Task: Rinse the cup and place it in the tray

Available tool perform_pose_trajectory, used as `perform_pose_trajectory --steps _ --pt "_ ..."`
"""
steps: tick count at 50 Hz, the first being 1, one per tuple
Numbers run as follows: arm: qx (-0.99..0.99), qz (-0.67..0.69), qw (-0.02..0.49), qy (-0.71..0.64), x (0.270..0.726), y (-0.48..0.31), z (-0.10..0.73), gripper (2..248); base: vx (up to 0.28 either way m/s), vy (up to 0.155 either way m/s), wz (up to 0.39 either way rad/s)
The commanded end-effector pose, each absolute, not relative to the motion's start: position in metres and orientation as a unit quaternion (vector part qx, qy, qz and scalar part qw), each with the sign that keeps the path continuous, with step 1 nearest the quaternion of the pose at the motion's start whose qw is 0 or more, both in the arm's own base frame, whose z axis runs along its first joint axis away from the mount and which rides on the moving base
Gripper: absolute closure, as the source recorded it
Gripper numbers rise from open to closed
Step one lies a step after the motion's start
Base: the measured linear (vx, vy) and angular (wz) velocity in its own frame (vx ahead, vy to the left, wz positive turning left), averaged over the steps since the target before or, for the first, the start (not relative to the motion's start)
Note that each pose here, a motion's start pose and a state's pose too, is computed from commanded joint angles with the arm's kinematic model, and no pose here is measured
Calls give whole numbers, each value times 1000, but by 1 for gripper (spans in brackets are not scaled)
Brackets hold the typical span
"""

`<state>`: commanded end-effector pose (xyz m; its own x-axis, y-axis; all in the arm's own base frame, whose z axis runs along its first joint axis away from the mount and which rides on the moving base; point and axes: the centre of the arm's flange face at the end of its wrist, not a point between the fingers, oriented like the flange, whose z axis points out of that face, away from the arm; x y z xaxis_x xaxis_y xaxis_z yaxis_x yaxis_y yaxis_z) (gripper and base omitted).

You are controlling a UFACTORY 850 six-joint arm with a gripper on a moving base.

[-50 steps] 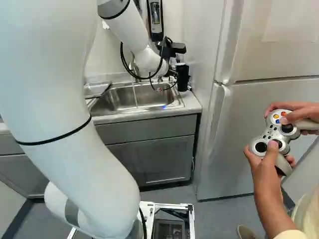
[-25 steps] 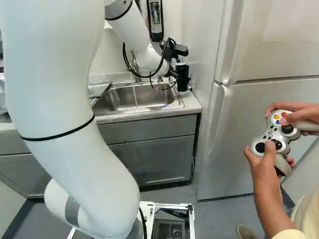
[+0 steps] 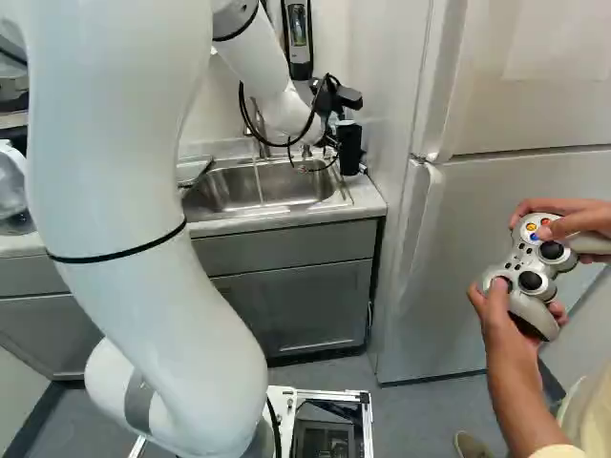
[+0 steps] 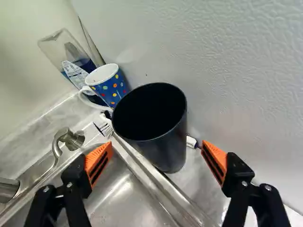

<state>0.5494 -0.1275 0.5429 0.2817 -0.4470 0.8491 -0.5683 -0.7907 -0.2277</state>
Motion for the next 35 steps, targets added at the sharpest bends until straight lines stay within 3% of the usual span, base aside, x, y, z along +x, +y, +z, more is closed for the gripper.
perform_pose_trajectory --steps 35 --pt "835 494 131 -202 549 -128 543 3 0 0 0"
